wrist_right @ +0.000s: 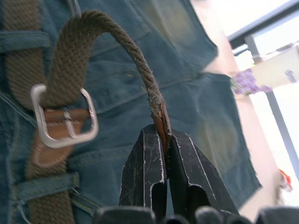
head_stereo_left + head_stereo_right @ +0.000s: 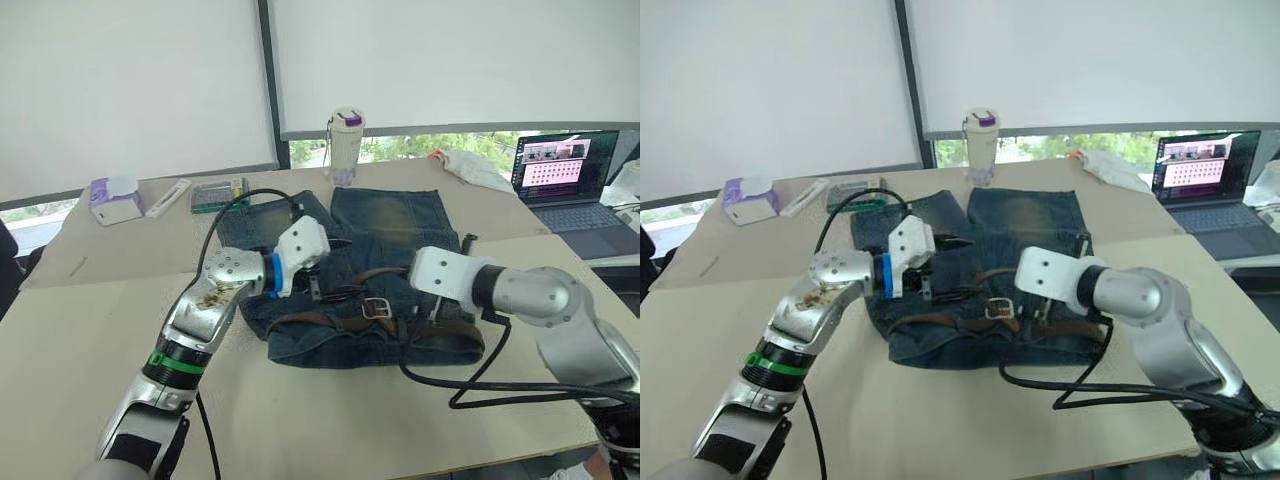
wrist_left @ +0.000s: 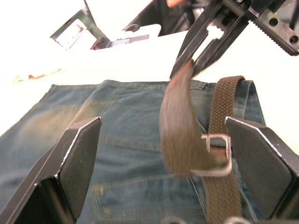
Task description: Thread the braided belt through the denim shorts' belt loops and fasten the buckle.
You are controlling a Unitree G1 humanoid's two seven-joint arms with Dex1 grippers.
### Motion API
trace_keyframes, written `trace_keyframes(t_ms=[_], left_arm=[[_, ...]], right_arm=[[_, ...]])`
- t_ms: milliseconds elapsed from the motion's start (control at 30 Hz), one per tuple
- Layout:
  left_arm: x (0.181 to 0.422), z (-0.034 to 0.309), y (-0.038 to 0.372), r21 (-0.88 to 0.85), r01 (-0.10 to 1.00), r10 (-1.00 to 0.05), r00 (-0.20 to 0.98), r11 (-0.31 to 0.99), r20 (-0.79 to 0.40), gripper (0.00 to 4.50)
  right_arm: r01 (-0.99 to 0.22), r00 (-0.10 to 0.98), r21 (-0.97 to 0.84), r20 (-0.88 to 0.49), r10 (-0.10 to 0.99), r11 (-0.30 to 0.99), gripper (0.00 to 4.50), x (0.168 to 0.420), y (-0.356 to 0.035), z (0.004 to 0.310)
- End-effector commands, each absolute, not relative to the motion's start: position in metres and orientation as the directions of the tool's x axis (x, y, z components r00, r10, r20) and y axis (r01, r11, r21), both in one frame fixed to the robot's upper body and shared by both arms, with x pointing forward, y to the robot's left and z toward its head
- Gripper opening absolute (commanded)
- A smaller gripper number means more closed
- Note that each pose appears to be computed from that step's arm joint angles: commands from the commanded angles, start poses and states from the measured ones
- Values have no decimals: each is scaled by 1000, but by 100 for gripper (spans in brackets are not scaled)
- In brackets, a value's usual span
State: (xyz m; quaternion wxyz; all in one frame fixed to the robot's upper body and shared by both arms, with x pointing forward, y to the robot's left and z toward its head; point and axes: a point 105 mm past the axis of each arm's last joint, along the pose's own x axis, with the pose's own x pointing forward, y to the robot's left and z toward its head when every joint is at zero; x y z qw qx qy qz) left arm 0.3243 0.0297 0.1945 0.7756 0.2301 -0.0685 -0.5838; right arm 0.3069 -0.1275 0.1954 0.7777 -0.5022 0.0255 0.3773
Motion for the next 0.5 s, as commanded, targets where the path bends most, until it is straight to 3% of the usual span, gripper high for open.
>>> trace_keyframes(t_ms=[33, 133, 400, 433, 500], left_arm=[[320, 202, 21, 493, 850, -940, 302, 189, -161, 449], [322, 198, 19, 499, 844, -928, 324, 197, -182, 449], [333, 180, 30, 549, 805, -886, 404, 225, -229, 200], [335, 177, 33, 547, 802, -880, 418, 240, -226, 164], [342, 173, 41, 532, 791, -858, 468, 301, -210, 96]], right_arm=[[-603, 707, -775, -410, 576, 188, 0, 307, -118, 202], [-603, 702, -776, -408, 584, 184, 0, 307, -113, 203], [-653, 663, -712, -374, 648, 257, 0, 301, -98, 205], [-657, 665, -700, -362, 653, 281, 87, 300, -98, 206], [-643, 698, -681, -333, 635, 350, 151, 302, -103, 208]])
